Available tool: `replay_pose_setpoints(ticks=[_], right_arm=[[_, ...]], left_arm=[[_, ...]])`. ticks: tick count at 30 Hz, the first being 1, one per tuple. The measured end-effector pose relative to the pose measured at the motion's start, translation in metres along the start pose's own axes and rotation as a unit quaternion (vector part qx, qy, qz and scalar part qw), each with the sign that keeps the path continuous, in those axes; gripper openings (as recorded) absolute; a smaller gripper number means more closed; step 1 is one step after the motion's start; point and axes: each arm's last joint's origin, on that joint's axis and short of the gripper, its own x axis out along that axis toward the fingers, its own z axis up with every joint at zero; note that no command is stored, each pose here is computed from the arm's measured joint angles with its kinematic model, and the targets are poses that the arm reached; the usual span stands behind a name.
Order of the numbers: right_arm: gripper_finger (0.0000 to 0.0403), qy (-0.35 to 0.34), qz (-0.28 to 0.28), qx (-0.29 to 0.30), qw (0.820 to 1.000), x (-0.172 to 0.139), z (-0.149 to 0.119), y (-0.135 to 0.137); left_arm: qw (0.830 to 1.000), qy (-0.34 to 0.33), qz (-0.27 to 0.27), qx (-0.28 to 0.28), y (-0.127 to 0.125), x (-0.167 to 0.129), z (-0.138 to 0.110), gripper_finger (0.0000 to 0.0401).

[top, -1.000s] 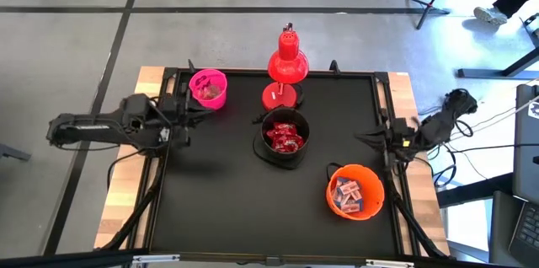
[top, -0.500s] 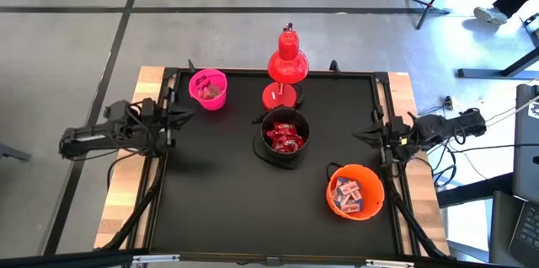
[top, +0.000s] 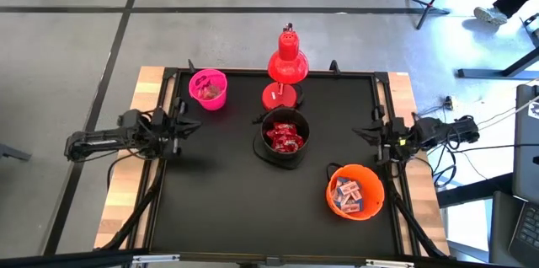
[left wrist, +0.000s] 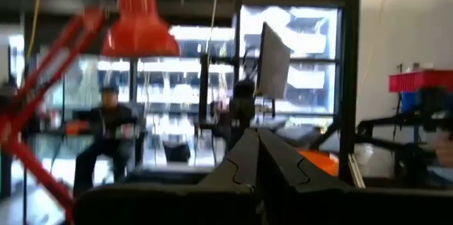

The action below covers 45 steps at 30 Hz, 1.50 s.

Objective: Organize candy in baskets
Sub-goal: Return to Home Position

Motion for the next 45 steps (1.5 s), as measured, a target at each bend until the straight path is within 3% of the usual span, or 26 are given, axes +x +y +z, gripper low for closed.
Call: replay_pose_setpoints(ticks=[5, 7, 11, 19, 23, 32, 45], right_arm=[[0.0000, 0.000, -0.012, -0.002, 1.000, 0.003, -0.011, 0.000], [0.0000, -0.030, -0.013, 0.009, 0.999, 0.005, -0.016, 0.001], [0.0000, -0.041, -0.018, 0.003, 0.999, 0.008, -0.043, 0.002], [0.0000, -0.057, -0.067, 0.010, 0.996, 0.007, -0.039, -0.001], [0.0000, -0.033, -0.103, 0.001, 0.994, 0.008, -0.044, -0.003], [0.0001, 0.039, -0.104, -0.033, 0.993, 0.007, -0.058, -0.003], [0.0001, 0.042, -0.104, -0.035, 0.993, 0.007, -0.059, -0.003]], left_arm=[[0.999, -0.029, -0.021, 0.021, -0.001, -0.001, -0.001, 0.0000], [0.999, -0.034, -0.025, 0.024, -0.001, -0.001, -0.003, 0.0000], [0.998, -0.043, -0.027, 0.022, -0.001, -0.001, -0.002, 0.0000], [0.997, -0.059, -0.016, 0.040, -0.001, -0.001, 0.001, 0.0000], [0.997, -0.061, -0.015, 0.040, -0.001, -0.001, 0.002, 0.0000], [0.997, -0.061, -0.015, 0.040, -0.001, -0.001, 0.002, 0.0000], [0.997, -0.061, -0.014, 0.040, -0.001, -0.001, 0.002, 0.0000]])
